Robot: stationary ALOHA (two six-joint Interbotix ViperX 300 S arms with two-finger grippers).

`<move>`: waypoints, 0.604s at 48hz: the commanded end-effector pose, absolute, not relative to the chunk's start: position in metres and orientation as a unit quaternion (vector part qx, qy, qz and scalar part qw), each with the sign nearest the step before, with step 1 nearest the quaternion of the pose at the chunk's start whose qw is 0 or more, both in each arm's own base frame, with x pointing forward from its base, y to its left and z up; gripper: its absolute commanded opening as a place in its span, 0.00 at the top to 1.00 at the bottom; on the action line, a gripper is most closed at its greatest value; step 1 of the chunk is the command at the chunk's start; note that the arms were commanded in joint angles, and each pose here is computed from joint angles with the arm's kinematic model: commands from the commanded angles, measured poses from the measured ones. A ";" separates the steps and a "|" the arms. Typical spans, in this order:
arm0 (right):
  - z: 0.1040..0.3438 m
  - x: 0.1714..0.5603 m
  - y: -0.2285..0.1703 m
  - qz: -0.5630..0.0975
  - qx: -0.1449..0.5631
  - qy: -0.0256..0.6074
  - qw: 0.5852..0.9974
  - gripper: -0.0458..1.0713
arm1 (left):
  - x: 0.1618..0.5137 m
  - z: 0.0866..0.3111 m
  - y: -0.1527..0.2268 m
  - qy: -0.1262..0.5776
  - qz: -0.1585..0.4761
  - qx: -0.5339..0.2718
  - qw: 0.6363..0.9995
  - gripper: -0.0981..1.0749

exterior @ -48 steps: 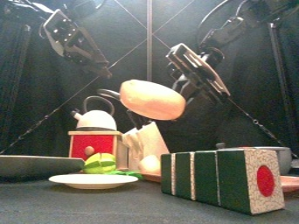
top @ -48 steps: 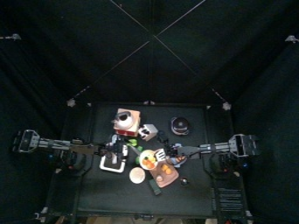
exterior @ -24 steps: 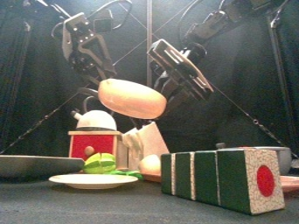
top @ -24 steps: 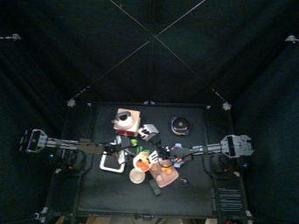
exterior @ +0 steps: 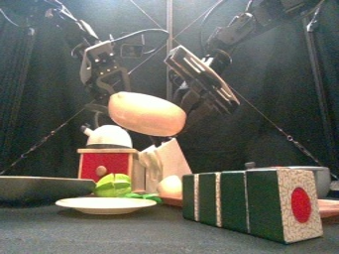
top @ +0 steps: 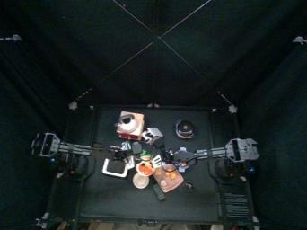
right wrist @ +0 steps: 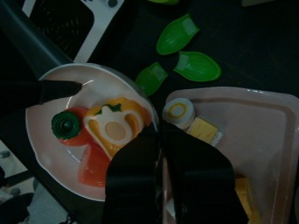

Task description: Grab pan

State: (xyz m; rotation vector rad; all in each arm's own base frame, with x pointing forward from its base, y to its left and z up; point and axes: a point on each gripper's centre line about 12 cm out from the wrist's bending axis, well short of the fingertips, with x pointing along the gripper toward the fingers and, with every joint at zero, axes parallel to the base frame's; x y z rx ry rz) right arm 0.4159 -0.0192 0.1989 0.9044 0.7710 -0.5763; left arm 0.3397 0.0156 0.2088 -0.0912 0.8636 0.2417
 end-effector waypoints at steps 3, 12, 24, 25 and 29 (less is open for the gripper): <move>0.217 0.421 -0.021 -0.259 0.428 0.337 0.798 0.84 | 0.346 0.214 0.016 0.411 0.116 -0.041 0.903 0.12; 0.217 0.421 -0.021 -0.259 0.429 0.337 0.797 0.84 | 0.346 0.211 0.016 0.416 0.117 -0.039 0.901 0.27; 0.218 0.422 -0.021 -0.258 0.429 0.335 0.798 0.83 | 0.346 0.211 0.016 0.417 0.116 -0.036 0.901 0.48; 0.219 0.422 -0.021 -0.257 0.429 0.335 0.799 0.83 | 0.346 0.211 0.016 0.417 0.116 -0.036 0.901 0.49; 0.218 0.422 -0.021 -0.258 0.428 0.335 0.799 0.82 | 0.346 0.210 0.016 0.418 0.116 -0.034 0.900 0.50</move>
